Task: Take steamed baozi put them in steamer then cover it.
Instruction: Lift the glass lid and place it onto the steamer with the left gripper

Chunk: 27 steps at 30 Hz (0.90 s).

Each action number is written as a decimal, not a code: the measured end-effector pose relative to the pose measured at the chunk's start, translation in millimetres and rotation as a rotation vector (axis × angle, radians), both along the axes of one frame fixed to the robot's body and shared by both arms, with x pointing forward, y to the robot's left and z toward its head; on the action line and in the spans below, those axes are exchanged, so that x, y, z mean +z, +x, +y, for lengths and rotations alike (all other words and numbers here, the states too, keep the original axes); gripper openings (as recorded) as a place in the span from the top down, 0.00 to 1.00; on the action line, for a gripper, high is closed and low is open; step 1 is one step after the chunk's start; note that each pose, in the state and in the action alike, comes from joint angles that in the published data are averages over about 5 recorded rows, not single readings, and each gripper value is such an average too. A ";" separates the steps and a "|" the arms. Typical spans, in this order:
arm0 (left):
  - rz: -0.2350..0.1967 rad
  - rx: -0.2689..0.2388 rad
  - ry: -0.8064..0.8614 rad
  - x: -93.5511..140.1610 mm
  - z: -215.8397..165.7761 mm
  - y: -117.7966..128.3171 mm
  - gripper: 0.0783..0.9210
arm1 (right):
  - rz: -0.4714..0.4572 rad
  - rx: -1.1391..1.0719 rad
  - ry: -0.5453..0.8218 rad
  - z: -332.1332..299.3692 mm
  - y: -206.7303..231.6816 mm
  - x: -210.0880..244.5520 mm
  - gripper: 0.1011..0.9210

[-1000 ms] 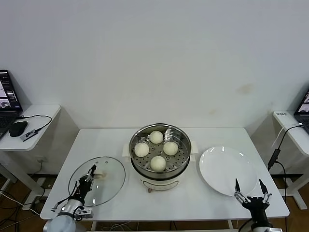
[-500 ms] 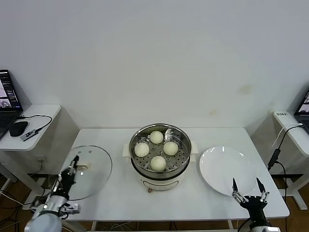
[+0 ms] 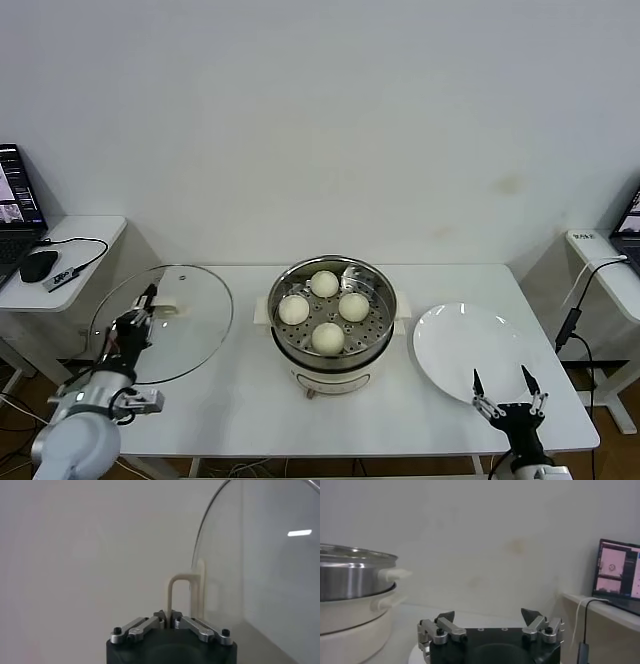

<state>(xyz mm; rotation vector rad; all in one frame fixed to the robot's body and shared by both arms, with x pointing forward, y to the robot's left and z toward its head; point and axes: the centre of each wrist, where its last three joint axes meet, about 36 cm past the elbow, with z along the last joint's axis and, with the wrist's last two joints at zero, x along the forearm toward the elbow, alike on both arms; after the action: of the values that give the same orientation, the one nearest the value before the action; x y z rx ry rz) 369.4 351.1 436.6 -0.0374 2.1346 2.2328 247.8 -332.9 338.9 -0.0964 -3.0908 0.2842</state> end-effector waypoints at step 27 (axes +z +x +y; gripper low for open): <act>0.033 -0.066 -0.101 27.2 -224.0 70.7 0.93 | 0.061 0.002 -0.091 11.9 13.0 -14.8 0.12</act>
<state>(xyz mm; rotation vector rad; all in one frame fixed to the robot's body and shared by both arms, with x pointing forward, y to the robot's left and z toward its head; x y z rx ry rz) 440.1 127.1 463.8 0.0660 2.2291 2.1035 260.8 -321.0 324.1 -0.0852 -3.0176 0.4193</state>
